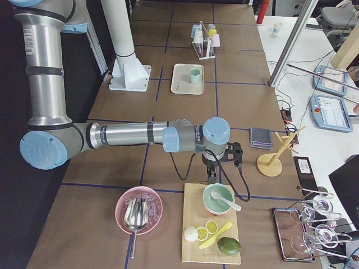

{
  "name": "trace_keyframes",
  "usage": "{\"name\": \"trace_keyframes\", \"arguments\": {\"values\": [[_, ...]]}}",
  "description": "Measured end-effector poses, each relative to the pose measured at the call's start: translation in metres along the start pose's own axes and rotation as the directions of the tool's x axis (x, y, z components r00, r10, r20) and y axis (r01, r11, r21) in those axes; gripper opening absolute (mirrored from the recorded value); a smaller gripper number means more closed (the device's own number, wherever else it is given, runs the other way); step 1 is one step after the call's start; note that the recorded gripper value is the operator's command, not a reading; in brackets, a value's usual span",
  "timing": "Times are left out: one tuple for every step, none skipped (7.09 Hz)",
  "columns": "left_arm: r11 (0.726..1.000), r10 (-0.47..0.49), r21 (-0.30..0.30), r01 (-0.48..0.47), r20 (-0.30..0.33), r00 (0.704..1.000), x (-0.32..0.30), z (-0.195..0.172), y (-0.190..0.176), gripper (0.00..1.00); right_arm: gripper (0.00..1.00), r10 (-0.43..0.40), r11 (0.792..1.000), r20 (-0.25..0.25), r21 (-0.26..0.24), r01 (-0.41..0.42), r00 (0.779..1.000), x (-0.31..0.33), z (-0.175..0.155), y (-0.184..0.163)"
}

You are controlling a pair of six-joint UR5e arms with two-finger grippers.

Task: Pick up and place green cup on tray

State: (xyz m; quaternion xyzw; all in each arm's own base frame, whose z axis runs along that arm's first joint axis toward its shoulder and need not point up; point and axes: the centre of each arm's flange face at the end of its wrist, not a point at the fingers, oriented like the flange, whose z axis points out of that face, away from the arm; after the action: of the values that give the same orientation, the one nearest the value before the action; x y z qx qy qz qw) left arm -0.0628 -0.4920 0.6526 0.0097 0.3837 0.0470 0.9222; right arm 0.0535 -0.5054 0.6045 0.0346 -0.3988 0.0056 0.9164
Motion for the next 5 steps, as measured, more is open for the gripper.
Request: {"name": "trace_keyframes", "arguments": {"values": [[1.0,-0.002,-0.002,0.002,0.016,1.0,-0.002,0.0,0.0,1.0,1.0,0.001,1.0,0.0,-0.001,-0.001,1.0,0.001,0.001,0.0],[1.0,-0.003,-0.003,0.003,0.021,1.0,-0.002,-0.001,-0.001,1.0,1.0,0.003,1.0,0.0,-0.002,-0.003,1.0,0.002,0.001,0.001],[1.0,-0.003,-0.002,0.003,0.02,1.0,-0.002,-0.001,-0.002,1.0,1.0,0.007,1.0,-0.001,-0.005,-0.007,1.0,0.003,0.002,0.002],[1.0,-0.001,-0.001,0.001,0.019,1.0,-0.001,-0.001,-0.002,1.0,1.0,0.013,1.0,-0.002,-0.007,-0.013,1.0,0.007,0.003,0.004],[1.0,0.0,0.001,0.0,0.018,1.0,0.0,-0.002,-0.003,1.0,1.0,0.022,1.0,-0.003,-0.008,-0.022,1.0,0.011,0.003,0.007]]}}
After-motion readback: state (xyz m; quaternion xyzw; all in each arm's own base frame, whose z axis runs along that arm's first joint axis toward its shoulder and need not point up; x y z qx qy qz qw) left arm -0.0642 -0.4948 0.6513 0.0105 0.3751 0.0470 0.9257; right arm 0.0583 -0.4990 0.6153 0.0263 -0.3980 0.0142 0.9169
